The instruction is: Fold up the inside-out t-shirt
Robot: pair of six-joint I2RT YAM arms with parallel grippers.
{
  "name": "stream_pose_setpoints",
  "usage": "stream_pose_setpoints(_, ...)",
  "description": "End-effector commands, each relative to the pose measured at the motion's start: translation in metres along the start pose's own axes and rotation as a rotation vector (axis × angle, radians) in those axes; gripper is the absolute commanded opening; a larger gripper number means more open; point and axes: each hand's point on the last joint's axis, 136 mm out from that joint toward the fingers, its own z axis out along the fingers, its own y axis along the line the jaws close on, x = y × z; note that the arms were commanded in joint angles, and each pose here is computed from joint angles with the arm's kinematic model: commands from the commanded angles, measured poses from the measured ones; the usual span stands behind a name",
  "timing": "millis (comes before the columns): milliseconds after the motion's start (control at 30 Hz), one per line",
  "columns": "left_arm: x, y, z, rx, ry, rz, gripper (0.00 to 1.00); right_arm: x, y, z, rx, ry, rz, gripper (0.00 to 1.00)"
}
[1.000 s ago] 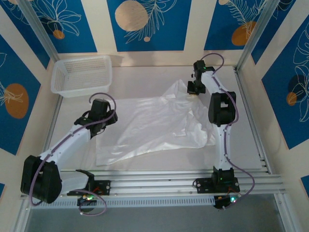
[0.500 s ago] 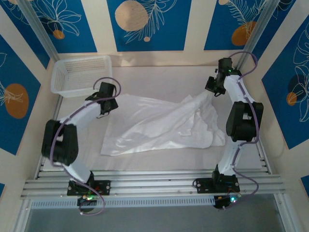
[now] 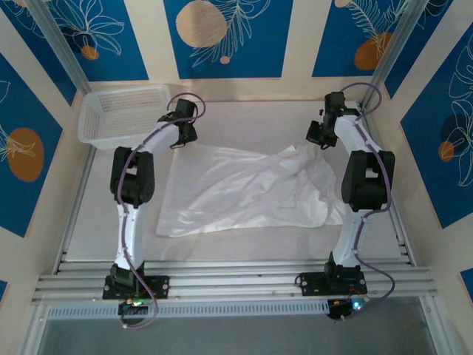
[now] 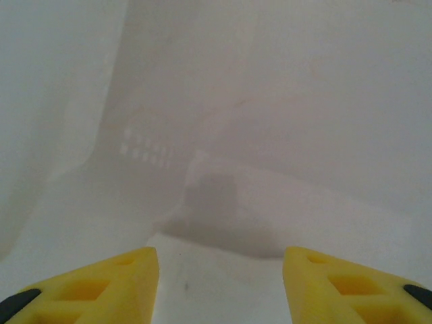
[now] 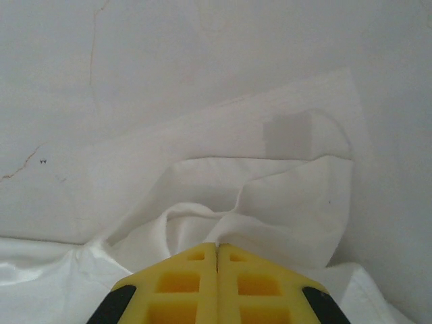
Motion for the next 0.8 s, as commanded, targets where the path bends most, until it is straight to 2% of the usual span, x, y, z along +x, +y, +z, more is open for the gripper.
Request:
stream_pose_setpoints(0, 0.019, 0.003, 0.016, -0.045, 0.094, 0.078, 0.51, -0.002, 0.005, -0.002, -0.022, 0.012, -0.002, 0.0)
stream_pose_setpoints(233, 0.036, 0.011, 0.038, -0.089, 0.15, 0.128, 0.51, -0.001, 0.008, 0.0, -0.03, 0.019, -0.003, 0.0)
stream_pose_setpoints(333, 0.041, 0.015, 0.042, -0.102, 0.168, 0.137, 0.47, 0.0, 0.008, 0.001, -0.027, 0.023, -0.005, 0.0)
stream_pose_setpoints(433, 0.044, 0.011, 0.043, -0.07, 0.182, 0.141, 0.34, -0.002, 0.007, 0.002, -0.02, 0.021, -0.003, 0.0)
stream_pose_setpoints(600, 0.035, 0.007, 0.03, -0.036, 0.17, 0.135, 0.04, -0.006, -0.001, 0.005, 0.005, 0.011, 0.014, 0.0)
stream_pose_setpoints(633, 0.03, 0.009, 0.024, -0.039, 0.158, 0.131, 0.0, -0.008, -0.003, 0.006, 0.01, 0.009, 0.017, 0.0)
stream_pose_setpoints(767, 0.006, 0.033, -0.01, -0.098, 0.082, 0.092, 0.0, -0.019, -0.019, 0.007, 0.044, -0.008, 0.045, 0.0)
